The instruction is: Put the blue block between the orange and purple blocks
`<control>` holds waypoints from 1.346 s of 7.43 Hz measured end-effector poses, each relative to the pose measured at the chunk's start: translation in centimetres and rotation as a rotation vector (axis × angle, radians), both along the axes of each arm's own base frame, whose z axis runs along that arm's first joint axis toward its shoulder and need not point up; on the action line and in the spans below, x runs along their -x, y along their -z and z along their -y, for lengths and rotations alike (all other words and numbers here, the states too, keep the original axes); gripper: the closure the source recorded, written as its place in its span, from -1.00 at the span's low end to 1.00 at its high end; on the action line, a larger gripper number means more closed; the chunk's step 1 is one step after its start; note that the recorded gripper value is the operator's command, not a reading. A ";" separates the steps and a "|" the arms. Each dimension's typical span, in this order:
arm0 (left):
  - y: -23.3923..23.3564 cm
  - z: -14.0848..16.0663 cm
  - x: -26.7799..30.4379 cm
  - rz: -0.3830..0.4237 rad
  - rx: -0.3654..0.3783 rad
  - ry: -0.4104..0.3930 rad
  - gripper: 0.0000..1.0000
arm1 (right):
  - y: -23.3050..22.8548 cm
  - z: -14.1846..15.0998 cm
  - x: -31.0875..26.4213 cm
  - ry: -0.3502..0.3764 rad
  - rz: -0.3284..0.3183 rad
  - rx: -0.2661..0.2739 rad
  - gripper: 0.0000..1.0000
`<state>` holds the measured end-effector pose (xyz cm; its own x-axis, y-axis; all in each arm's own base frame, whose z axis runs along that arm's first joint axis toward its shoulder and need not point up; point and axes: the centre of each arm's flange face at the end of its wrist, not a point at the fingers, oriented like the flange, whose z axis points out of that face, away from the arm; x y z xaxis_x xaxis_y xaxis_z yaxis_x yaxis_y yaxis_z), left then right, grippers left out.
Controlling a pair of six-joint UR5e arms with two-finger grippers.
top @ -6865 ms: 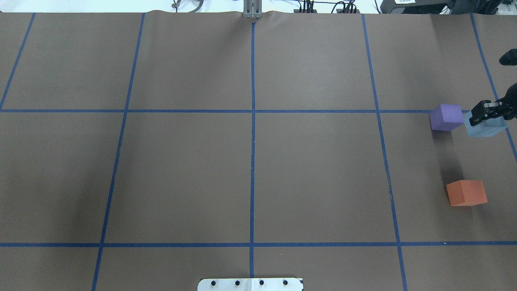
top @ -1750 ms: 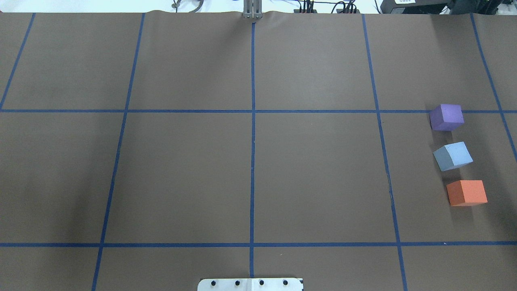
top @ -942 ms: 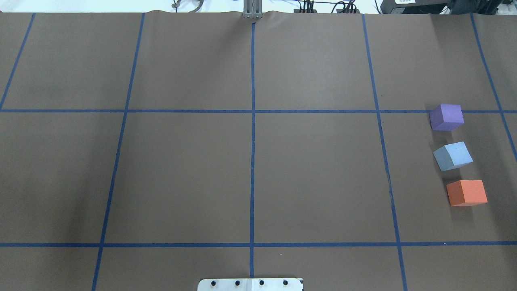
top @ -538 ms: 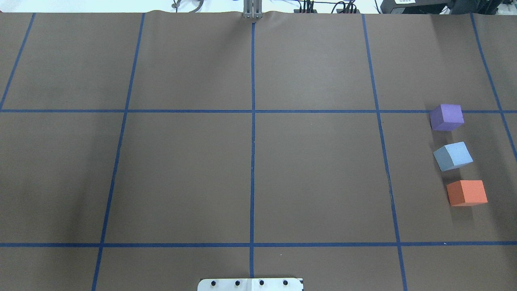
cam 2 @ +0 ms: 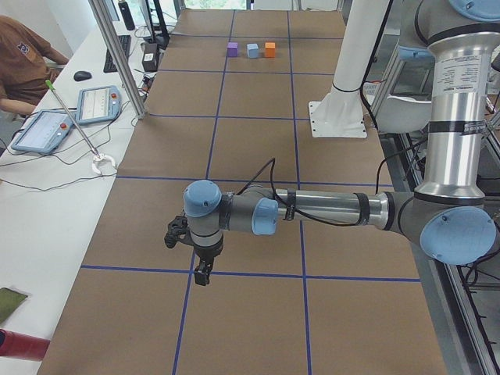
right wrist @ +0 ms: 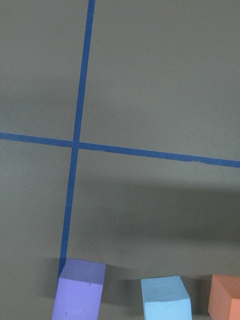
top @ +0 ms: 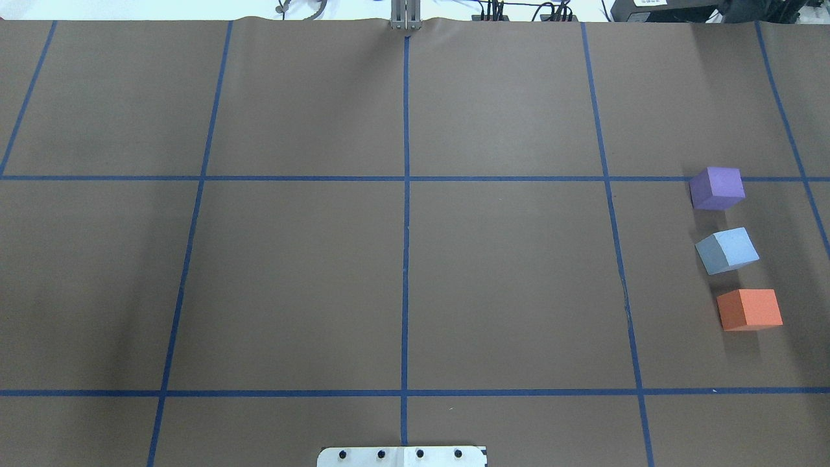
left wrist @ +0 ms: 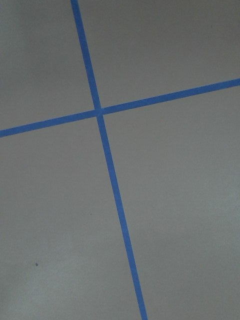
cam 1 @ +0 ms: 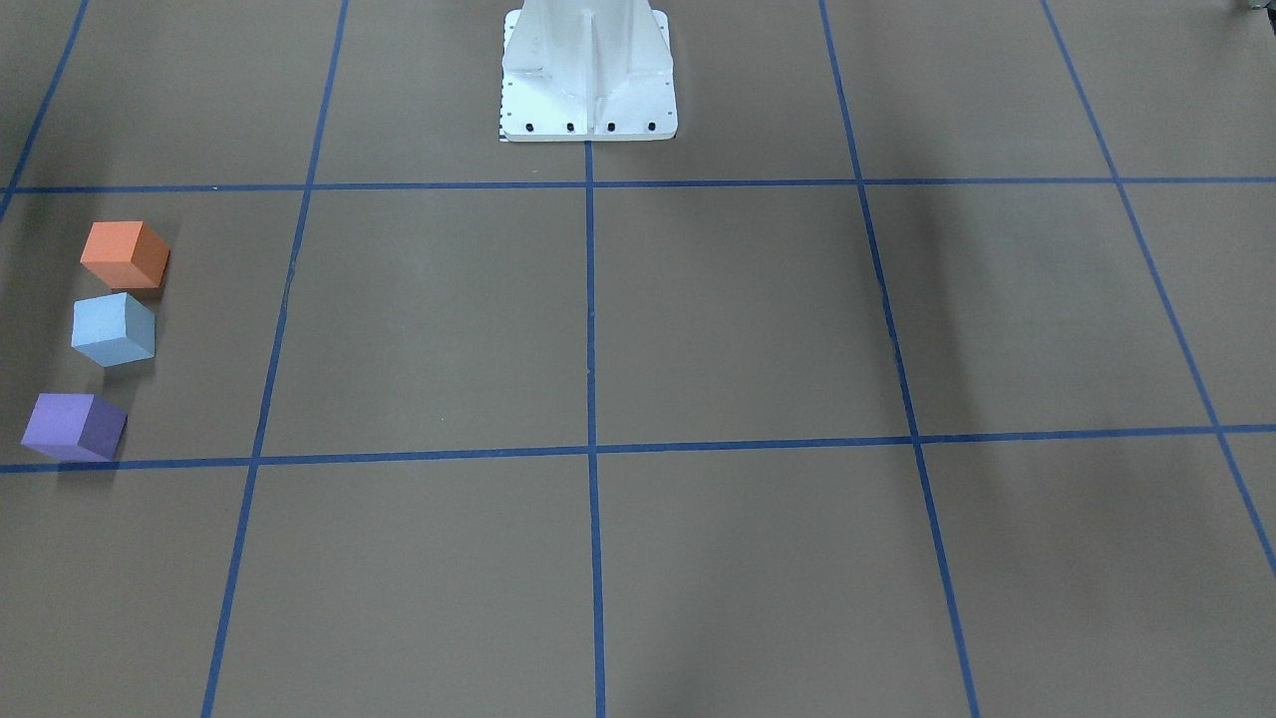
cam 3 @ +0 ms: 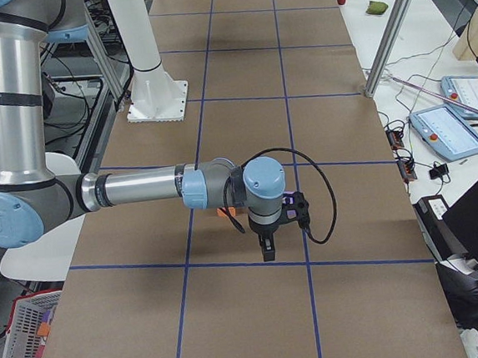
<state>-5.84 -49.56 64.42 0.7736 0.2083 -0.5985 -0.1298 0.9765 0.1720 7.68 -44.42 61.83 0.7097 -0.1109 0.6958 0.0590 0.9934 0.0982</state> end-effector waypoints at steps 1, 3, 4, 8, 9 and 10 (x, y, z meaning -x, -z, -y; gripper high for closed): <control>0.0 0.0 0.0 0.000 0.000 0.001 -1.00 | 0.0 0.0 0.0 0.000 0.000 -0.001 -0.99; 0.0 0.1 0.0 0.000 0.000 0.001 -1.00 | 0.1 0.0 0.0 0.000 0.000 -0.003 -0.99; 0.1 0.1 0.0 0.000 0.000 0.002 -1.00 | 0.1 0.1 0.0 0.000 0.000 -0.003 -0.99; 0.3 0.1 0.0 -0.002 -0.003 0.004 -1.00 | 0.1 0.0 0.0 0.000 0.004 -0.002 -0.99; 0.4 0.2 0.0 -0.002 -0.005 0.004 -1.00 | 0.1 0.0 0.0 -0.001 0.005 -0.001 -0.99; 0.4 0.2 0.0 -0.001 -0.006 0.004 -1.00 | 0.1 0.0 0.0 0.000 0.006 0.000 -0.99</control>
<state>-5.83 -49.76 63.97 0.7735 0.2088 -0.5984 -0.1257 0.9760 0.1781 7.64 -44.40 61.75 0.7056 -0.1110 0.6998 0.0580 0.9934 0.0990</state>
